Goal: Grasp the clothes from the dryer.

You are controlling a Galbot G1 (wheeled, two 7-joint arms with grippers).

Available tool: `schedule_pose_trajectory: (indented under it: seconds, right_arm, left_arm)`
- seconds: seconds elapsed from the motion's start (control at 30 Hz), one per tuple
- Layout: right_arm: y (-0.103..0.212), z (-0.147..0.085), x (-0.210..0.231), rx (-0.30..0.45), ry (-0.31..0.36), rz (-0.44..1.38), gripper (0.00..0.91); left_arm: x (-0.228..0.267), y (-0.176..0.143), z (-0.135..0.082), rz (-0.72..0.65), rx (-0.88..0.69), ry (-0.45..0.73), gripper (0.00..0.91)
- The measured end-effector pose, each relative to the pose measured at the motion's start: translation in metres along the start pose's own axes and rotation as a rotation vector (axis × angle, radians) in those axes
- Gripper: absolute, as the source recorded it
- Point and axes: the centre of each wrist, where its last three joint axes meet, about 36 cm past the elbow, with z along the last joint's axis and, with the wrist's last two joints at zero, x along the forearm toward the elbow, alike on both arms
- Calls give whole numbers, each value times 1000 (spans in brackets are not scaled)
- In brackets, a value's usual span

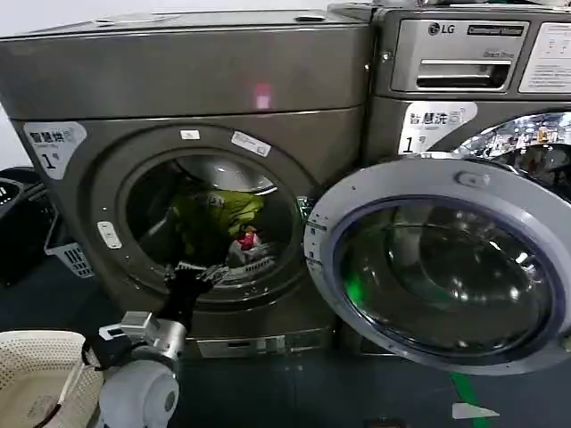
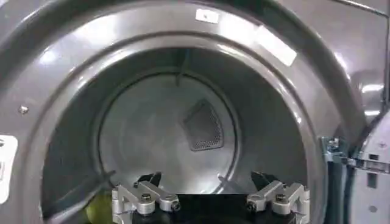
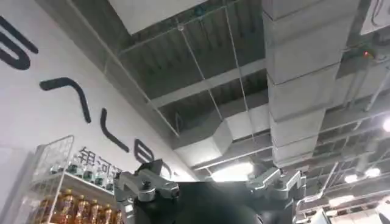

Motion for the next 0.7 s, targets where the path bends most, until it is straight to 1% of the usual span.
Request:
schedule_pose_trajectory:
  seconds: [0.3,0.5,0.7]
  right_arm:
    - [-2,-3,3,18,0,4,907]
    - [0,-5,5,56,21,14,907]
    - [-5,-8,4,99,15,36,907]
  left_arm:
    - [-2,0,0,-1,0,-2,907]
    - [-10,-2,5,-2,7,0,907]
    - [-32,-4,13,9,3,10,907]
